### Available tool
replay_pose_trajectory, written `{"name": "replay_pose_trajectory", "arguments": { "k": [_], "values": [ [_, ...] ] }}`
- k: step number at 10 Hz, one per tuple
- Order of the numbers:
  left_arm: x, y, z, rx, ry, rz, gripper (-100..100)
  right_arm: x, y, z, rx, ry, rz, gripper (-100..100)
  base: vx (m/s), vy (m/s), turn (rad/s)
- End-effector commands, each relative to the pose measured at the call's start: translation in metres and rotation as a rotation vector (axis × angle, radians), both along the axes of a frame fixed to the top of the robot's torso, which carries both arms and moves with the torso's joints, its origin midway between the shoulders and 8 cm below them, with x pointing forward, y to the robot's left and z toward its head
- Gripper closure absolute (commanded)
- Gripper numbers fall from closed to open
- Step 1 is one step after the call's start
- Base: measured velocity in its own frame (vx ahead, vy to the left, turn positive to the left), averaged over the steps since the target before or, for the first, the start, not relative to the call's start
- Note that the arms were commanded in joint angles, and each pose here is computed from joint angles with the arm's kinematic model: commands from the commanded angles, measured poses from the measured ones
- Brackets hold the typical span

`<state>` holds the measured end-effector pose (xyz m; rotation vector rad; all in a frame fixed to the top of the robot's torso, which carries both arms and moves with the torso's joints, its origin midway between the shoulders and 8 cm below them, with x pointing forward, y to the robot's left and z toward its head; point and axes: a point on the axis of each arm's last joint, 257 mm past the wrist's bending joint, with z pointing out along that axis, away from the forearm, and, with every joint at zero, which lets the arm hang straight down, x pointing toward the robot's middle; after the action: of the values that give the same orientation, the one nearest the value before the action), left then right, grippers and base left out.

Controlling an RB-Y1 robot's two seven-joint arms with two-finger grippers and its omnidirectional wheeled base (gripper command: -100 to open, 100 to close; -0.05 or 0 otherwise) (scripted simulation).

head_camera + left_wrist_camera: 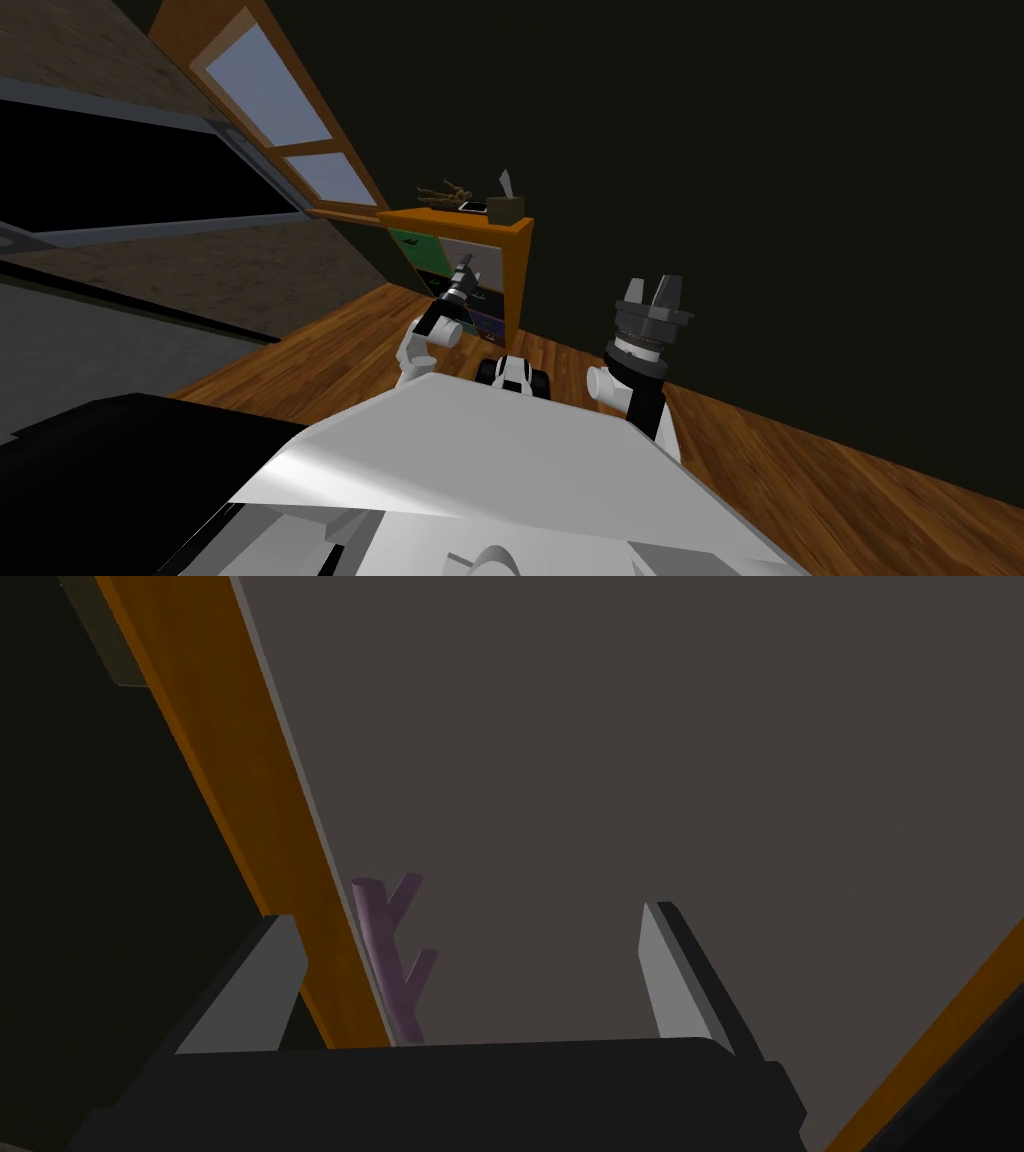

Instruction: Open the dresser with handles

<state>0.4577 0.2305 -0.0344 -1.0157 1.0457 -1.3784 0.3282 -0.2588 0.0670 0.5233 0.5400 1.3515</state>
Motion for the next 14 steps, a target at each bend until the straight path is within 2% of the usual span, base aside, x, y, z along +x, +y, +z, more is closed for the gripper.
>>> {"name": "replay_pose_trajectory", "arguments": {
  "k": [1,2,3,4,5,6,9,10,11,12,14],
  "values": [
    [0.019,-0.003,0.006,0.005,-0.031,-0.012,-100,0.000,0.000,0.000,0.000,0.000,0.000,0,-0.071,-0.022,0.005],
    [0.028,-0.005,-0.003,0.005,-0.015,-0.014,-100,0.000,0.000,0.000,0.000,0.000,0.000,0,-0.020,-0.007,0.002],
    [0.034,-0.002,-0.020,0.006,0.019,-0.010,-100,0.000,0.000,0.000,0.000,0.000,0.000,0,0.005,0.002,-0.001],
    [0.036,-0.001,-0.028,0.006,0.036,-0.007,-100,0.000,0.000,0.000,0.000,0.000,0.000,0,0.012,0.007,-0.001],
    [0.036,-0.001,-0.028,0.006,0.037,-0.007,-100,0.000,0.000,0.000,0.000,0.000,0.000,0,0.012,0.004,0.001],
    [0.045,0.007,-0.011,0.018,-0.015,-0.002,-100,0.000,0.000,0.000,0.000,0.000,0.000,0,-0.090,-0.001,-0.033],
    [0.066,-0.002,-0.005,0.019,-0.030,-0.019,-100,0.000,0.000,0.000,0.000,0.000,0.000,0,-0.087,-0.011,-0.006],
    [0.070,0.000,-0.015,0.019,-0.009,-0.016,-100,0.000,0.000,0.000,0.000,0.000,0.000,0,-0.002,-0.006,0.000],
    [0.076,0.003,-0.036,0.020,0.032,-0.009,-100,0.000,0.000,0.000,0.000,0.000,0.000,0,0.012,-0.005,-0.002],
    [0.084,0.011,-0.009,0.029,-0.040,-0.006,-100,0.000,0.000,0.000,0.000,0.000,0.000,0,-0.087,-0.018,-0.035],
    [0.098,0.006,-0.008,0.029,-0.038,-0.013,-100,0.000,0.000,0.000,0.000,0.000,0.000,0,-0.110,-0.009,-0.008]
  ]
}}
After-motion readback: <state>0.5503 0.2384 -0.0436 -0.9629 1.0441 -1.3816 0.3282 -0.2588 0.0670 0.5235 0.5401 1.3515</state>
